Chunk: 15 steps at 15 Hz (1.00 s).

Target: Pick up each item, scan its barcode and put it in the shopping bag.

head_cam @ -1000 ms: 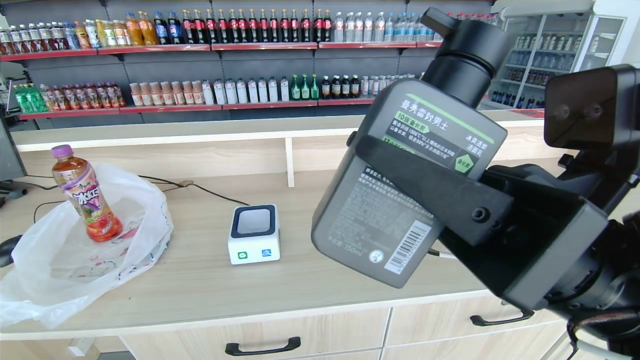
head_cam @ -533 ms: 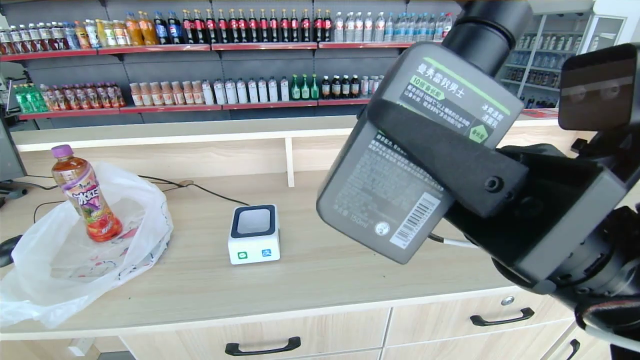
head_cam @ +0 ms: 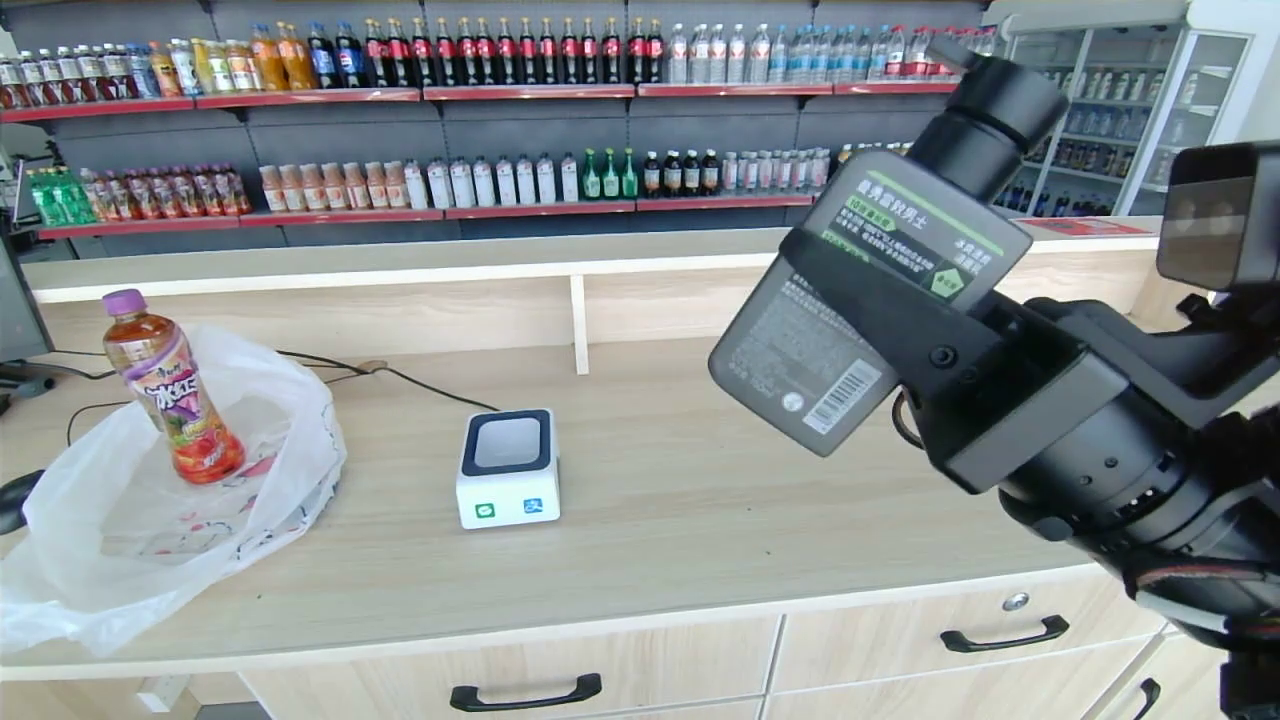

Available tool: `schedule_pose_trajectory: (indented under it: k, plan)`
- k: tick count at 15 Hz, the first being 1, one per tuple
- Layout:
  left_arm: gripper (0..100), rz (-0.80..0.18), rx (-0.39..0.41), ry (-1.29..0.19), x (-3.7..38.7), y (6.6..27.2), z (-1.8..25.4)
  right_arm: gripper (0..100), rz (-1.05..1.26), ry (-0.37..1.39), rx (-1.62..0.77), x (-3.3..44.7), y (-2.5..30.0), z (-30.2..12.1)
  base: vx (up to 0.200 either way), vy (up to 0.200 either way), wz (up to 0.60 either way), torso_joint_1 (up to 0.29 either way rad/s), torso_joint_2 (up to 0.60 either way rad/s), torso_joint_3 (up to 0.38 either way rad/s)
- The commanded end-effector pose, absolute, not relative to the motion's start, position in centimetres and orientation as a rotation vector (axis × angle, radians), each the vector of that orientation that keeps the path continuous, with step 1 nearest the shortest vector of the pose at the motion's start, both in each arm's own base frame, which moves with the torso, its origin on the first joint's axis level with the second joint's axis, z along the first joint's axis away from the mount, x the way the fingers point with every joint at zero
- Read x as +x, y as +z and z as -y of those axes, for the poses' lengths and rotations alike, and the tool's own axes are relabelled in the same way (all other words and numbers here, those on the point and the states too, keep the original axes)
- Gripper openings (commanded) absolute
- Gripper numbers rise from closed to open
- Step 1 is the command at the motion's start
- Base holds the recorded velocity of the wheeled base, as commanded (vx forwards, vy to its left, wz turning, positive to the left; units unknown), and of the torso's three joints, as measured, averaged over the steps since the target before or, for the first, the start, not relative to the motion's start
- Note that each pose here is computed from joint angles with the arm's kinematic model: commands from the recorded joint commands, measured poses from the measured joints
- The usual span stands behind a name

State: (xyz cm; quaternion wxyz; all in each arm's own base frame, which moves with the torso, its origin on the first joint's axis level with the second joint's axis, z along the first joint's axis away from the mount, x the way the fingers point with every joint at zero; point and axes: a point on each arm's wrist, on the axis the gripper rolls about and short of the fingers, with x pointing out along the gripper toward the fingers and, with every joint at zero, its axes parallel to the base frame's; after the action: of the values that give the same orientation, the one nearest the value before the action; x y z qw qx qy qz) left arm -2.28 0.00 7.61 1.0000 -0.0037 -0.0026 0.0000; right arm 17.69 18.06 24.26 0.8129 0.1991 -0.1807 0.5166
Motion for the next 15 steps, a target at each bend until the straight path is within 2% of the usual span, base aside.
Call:
schedule_pose_trajectory:
  k: [1, 3, 8, 15]
  plan:
    - [0, 0.006, -0.008, 0.002, -2.3, 7.6, 0.0, 0, 0.334, 1.047, 0.322, 17.8, 21.9, -17.4, 0.000, 0.000, 0.00, 0.000, 0.00, 0.000]
    - [0, 0.006, -0.008, 0.002, -2.3, 7.6, 0.0, 0, 0.340, 0.939, 0.204, 18.2, 20.5, -16.5, 0.000, 0.000, 0.00, 0.000, 0.00, 0.000]
    - [0, 0.006, -0.008, 0.002, -2.3, 7.6, 0.0, 0, 0.356, 0.516, 0.076, 19.8, 20.5, -15.7, 0.000, 0.000, 0.00, 0.000, 0.00, 0.000]
    - [0, 0.006, -0.008, 0.002, -2.3, 7.6, 0.0, 0, 0.293, 0.449, 0.002, 19.3, 18.7, -14.3, 0.000, 0.000, 0.00, 0.000, 0.00, 0.000]
